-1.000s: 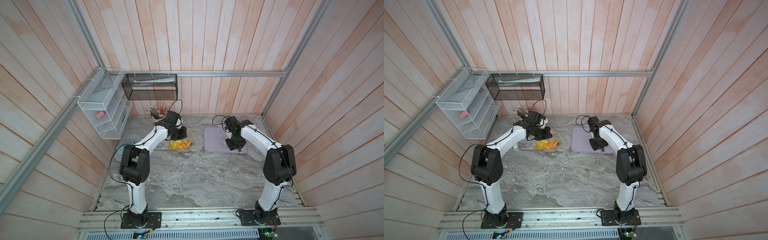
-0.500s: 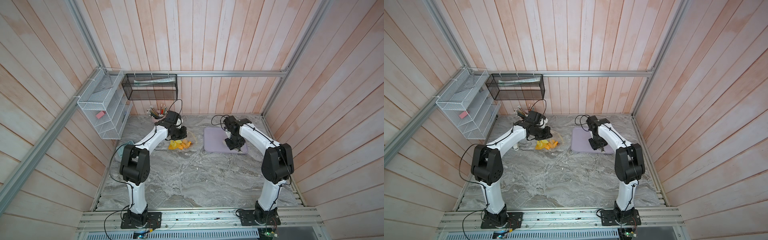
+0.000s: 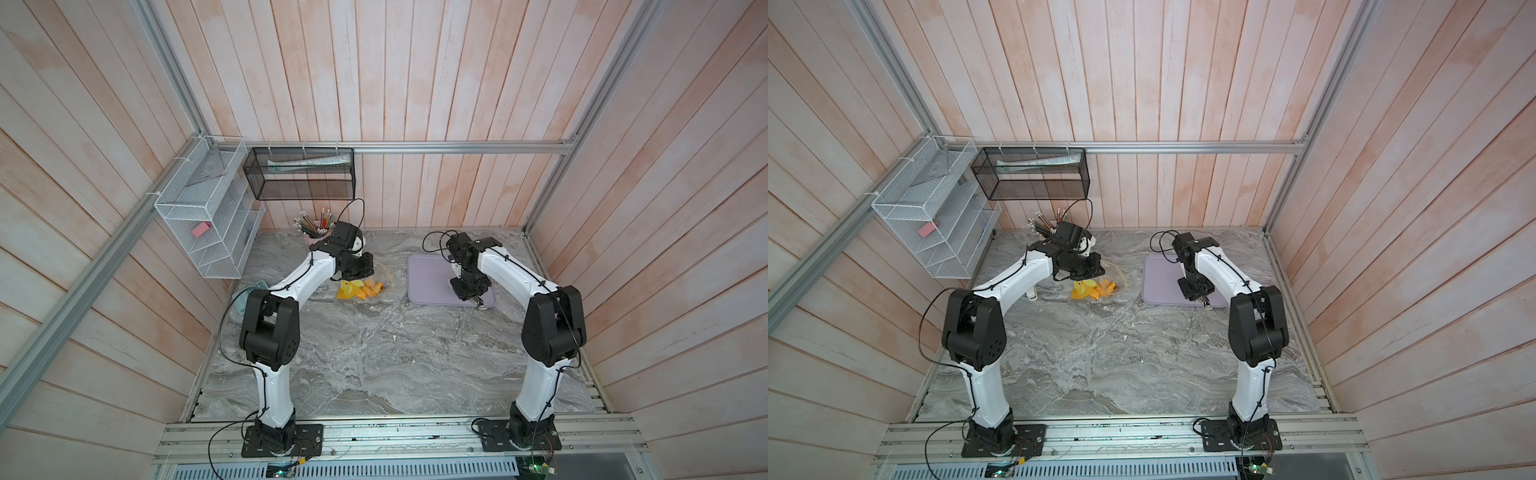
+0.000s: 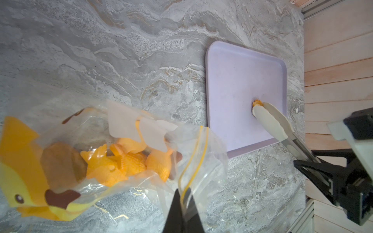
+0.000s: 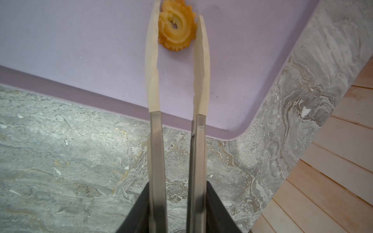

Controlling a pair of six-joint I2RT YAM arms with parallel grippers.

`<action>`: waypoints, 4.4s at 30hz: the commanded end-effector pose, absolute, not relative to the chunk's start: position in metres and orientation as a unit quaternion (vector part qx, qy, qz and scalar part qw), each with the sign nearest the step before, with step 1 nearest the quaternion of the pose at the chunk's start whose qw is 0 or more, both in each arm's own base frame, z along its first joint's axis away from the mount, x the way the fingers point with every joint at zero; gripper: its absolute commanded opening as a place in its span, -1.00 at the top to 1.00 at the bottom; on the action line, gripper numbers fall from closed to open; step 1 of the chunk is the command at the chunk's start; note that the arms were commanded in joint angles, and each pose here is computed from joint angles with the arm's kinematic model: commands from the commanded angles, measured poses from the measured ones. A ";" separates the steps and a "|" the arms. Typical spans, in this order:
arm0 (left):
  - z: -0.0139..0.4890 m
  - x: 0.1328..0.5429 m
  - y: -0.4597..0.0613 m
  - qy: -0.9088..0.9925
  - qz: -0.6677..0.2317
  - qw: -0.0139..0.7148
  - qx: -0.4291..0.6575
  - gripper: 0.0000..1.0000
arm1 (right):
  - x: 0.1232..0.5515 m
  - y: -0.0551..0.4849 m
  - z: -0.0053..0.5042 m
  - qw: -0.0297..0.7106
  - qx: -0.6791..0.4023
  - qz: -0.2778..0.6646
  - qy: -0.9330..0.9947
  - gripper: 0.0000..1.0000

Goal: Put the cookies into a resealable bag to prevent moisture
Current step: Pick up the cookie from the tray, then place the cookie in the ziploc bag, then place the clamp at the center of the board, then close the ziploc bag at the center of the board.

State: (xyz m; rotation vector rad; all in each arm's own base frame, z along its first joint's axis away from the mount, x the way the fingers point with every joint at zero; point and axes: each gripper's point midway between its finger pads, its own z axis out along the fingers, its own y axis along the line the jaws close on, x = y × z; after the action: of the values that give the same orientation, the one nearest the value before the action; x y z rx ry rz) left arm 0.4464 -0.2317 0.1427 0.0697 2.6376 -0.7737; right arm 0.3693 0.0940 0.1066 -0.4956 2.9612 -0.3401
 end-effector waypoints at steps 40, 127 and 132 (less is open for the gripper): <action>0.162 0.444 -0.245 0.939 -0.276 0.197 0.051 1.00 | 0.346 0.292 0.166 0.173 -0.272 0.239 0.916 0.29; 0.217 0.384 -0.251 0.867 -0.273 0.227 0.351 1.00 | 0.357 0.315 0.238 0.555 -0.392 0.298 0.670 -0.80; 0.216 0.379 -0.255 0.860 -0.281 0.224 0.362 1.00 | 0.372 0.335 0.217 0.533 -0.395 0.282 0.693 -0.62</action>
State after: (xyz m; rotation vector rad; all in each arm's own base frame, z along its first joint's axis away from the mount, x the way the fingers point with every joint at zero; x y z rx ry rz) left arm 0.3813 -0.2459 0.2054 0.9432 2.4500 -0.7293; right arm 0.3619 0.3241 0.2155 -0.9399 1.6616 0.6879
